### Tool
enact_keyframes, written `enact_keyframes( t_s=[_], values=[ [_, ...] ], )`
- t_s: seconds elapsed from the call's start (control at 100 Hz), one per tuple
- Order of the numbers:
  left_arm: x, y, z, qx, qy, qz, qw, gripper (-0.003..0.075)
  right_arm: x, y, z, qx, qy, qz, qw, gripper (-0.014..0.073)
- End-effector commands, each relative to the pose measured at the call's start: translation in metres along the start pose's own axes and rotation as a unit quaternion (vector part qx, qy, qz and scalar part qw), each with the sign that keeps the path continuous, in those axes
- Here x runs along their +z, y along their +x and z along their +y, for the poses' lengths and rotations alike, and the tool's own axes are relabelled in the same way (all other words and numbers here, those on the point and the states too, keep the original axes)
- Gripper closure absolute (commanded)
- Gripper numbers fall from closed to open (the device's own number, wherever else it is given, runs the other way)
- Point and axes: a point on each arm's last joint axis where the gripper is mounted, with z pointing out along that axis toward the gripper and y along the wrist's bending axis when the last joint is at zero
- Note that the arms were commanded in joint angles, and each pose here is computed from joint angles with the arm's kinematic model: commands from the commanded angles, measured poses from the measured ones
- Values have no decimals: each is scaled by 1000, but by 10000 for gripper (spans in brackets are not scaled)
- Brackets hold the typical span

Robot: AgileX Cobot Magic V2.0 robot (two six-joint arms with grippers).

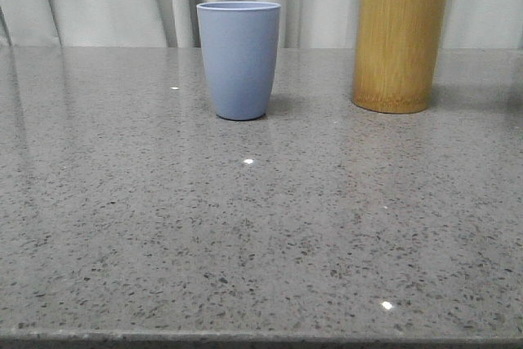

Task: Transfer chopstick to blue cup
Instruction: 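Reach the right gripper into the bamboo cup and grasp the pink straw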

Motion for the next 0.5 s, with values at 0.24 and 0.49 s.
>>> enact_keyframes(
  t_s=[0.24, 0.49],
  values=[
    [-5, -12, 0, -5, 1, -47, 999, 183, 15, -22, 10, 48, -23, -62, 997, 122],
    [-5, -12, 0, -5, 1, -47, 999, 183, 15, -22, 11, 48, -24, -63, 997, 293]
  ],
)
